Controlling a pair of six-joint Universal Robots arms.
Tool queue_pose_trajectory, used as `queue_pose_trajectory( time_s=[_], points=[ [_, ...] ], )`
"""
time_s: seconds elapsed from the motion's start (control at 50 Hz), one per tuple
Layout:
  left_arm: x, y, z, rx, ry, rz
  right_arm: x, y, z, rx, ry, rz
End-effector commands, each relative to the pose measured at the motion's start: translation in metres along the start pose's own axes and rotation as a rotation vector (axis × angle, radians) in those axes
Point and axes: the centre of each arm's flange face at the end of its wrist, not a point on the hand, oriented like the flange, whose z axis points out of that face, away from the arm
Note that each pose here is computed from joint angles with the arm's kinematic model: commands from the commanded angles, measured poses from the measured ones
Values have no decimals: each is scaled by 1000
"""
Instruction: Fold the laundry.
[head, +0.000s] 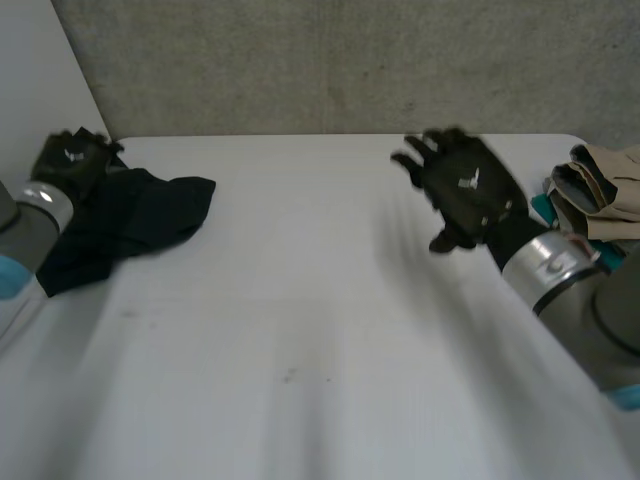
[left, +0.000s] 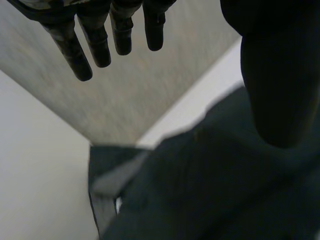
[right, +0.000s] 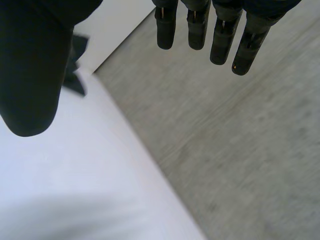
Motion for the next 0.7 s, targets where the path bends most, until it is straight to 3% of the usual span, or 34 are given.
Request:
queue_pose_trajectory(
  time_s=[0.02,0.24,0.32,0.4,0.52,0.56,0.64,0.7],
  points=[
    [18,65,40,4,-13,81,-12,29,-15,-106,-23,-33],
    [34,34,52,178,-66,98,-6,42,-27,-173,12,-16],
    [47,10,38,191,-42,84,-3,40,-28,-175,21,-18],
    [58,-27,9,221,11,4,5,40,-29,-179,42,-21],
    [117,-104,-79,295,257,-206,11,35,-29,-170,65,-30],
    [135,-112,-103,294,340,-233,12,35,-29,-176,79,-30],
    [194,-122,-181,307,636,-234,15,33,-30,-182,102,-34],
    [214,-120,-207,309,743,-223,19,32,-29,-182,118,-39]
  ],
)
